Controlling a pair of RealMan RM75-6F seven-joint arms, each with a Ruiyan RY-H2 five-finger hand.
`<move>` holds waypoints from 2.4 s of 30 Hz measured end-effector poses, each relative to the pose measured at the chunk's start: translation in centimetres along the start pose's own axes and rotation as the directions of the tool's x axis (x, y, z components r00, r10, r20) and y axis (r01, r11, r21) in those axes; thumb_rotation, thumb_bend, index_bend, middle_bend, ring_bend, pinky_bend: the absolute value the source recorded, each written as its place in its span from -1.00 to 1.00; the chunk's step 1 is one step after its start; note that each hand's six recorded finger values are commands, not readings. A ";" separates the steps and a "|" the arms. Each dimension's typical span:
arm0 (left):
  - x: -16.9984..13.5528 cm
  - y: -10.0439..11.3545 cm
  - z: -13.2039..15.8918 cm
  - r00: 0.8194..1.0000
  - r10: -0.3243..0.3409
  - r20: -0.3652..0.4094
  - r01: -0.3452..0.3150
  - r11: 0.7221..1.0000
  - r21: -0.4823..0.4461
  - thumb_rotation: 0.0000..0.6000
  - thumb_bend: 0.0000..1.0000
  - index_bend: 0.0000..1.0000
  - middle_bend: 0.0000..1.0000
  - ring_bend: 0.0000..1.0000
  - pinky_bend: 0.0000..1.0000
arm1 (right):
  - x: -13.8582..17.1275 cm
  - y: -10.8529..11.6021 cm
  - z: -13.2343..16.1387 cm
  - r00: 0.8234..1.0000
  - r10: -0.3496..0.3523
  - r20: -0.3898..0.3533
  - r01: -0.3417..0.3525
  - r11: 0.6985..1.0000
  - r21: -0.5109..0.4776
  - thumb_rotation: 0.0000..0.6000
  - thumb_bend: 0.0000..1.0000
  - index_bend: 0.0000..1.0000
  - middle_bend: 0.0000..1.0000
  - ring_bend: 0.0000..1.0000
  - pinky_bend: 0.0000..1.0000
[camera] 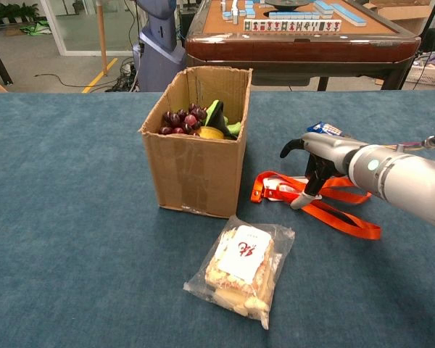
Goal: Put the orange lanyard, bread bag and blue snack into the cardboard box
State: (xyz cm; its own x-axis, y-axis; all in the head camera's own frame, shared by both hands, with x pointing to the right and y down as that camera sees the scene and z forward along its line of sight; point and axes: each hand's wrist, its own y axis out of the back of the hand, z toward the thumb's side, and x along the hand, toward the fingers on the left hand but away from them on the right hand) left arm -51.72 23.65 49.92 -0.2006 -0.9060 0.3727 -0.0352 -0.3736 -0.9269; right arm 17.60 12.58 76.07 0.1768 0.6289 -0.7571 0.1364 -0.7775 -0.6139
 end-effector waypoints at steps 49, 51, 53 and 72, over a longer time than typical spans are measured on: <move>0.0 0.0 0.0 1.000 -0.003 -0.001 0.003 1.000 -0.001 1.00 -0.30 -0.06 0.10 -0.25 0.20 | -0.3 -0.6 -0.3 0.999 0.036 0.021 -0.036 0.999 0.023 1.00 -0.37 -0.36 1.00 1.00 1.00; 0.0 0.0 0.0 1.000 -0.003 -0.002 0.003 1.000 0.000 1.00 -0.30 -0.06 0.10 -0.25 0.20 | -0.4 -0.7 -0.4 0.999 0.038 0.024 -0.038 0.999 0.022 1.00 -0.37 -0.34 1.00 1.00 1.00; 0.0 0.0 0.0 1.000 -0.004 -0.002 0.004 1.000 -0.001 1.00 -0.30 -0.06 0.10 -0.25 0.20 | -0.4 -0.7 -0.4 0.999 0.039 0.024 -0.040 0.999 0.020 1.00 -0.35 -0.30 1.00 1.00 1.00; 0.0 0.0 0.0 1.000 -0.008 -0.003 0.008 1.000 -0.003 1.00 -0.30 -0.06 0.10 -0.25 0.20 | 0.5 -0.1 0.1 0.999 0.033 -0.008 -0.033 0.999 -0.001 1.00 -0.22 -0.02 1.00 1.00 1.00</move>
State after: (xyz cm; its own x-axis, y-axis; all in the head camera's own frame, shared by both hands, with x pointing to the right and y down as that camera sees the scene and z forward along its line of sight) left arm -51.76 23.68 49.94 -0.2031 -0.9025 0.3799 -0.0401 -0.3800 -0.9241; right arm 17.56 12.98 75.66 0.1887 0.6024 -0.7755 0.1313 -0.7981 -0.5880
